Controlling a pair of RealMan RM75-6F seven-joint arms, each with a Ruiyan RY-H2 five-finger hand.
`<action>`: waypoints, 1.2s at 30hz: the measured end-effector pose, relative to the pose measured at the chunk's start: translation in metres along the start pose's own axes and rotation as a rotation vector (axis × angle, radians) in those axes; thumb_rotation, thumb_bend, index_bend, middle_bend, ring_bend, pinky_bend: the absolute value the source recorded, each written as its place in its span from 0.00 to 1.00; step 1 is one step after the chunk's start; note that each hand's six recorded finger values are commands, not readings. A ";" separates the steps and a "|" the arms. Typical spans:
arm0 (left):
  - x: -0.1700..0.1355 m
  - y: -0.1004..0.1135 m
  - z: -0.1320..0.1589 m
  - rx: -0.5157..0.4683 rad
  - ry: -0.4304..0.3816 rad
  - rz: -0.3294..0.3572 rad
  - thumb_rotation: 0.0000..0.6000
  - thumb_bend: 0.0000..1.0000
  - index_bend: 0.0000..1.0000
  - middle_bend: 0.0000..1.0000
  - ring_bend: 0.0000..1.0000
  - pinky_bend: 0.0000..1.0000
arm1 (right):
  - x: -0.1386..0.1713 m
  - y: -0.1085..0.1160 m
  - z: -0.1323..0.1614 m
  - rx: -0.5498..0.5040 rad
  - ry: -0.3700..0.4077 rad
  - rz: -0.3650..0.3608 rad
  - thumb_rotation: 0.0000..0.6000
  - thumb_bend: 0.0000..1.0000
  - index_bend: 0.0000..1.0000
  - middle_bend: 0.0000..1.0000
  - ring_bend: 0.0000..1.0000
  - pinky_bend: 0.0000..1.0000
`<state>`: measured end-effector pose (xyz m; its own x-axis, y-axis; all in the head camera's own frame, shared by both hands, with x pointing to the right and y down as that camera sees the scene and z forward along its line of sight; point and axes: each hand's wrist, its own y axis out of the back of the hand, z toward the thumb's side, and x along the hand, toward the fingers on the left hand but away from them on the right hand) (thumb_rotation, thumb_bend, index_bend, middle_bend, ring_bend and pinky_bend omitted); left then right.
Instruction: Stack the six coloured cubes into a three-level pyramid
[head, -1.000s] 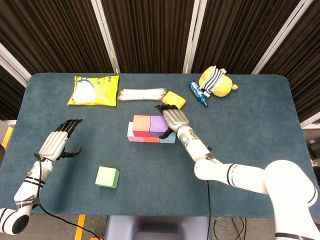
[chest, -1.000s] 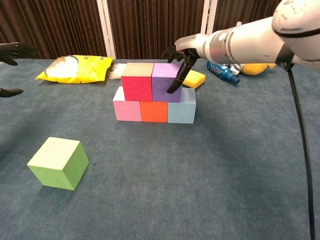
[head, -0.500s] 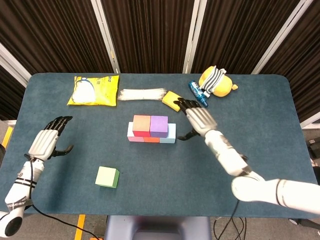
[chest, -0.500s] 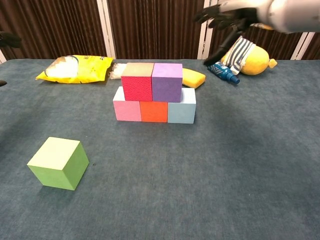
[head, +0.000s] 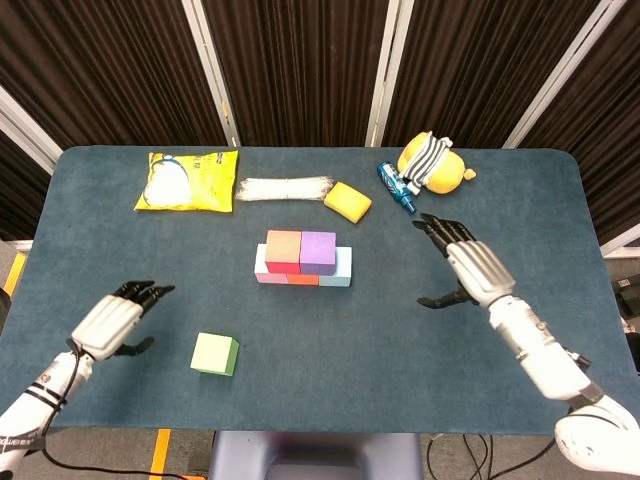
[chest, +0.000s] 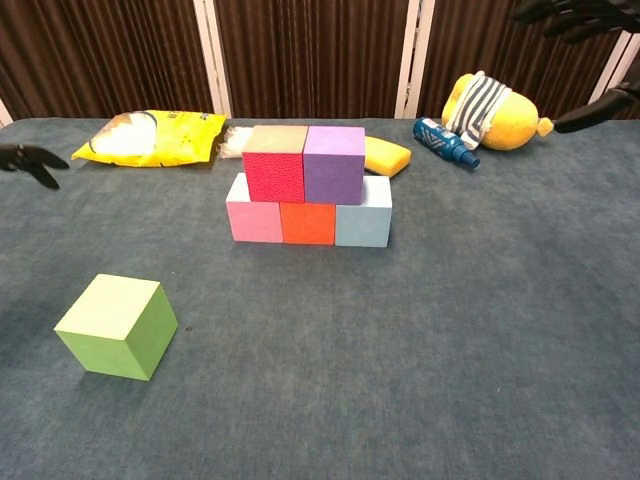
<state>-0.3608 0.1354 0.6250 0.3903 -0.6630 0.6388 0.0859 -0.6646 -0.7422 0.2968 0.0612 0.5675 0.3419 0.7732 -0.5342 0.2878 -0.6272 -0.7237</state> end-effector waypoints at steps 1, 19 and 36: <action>-0.002 -0.004 0.003 0.001 -0.010 -0.025 1.00 0.34 0.04 0.13 0.07 0.13 | 0.002 0.000 -0.004 -0.005 -0.006 -0.002 1.00 0.19 0.12 0.10 0.00 0.09; 0.022 -0.051 0.056 -0.043 -0.156 -0.136 1.00 0.34 0.00 0.05 0.02 0.14 | 0.008 -0.009 -0.025 -0.024 -0.051 0.004 1.00 0.19 0.12 0.10 0.00 0.09; 0.017 -0.052 0.058 -0.092 -0.149 -0.143 1.00 0.34 0.00 0.05 0.02 0.15 | 0.008 -0.012 -0.032 -0.039 -0.069 0.009 1.00 0.19 0.12 0.10 0.00 0.09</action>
<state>-0.3054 0.1789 0.6627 0.5119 -0.5061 0.6942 0.0690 -0.7812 -0.6204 0.3246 0.0720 0.5856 0.2822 0.7711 -0.5708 0.3199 -0.6365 -0.7018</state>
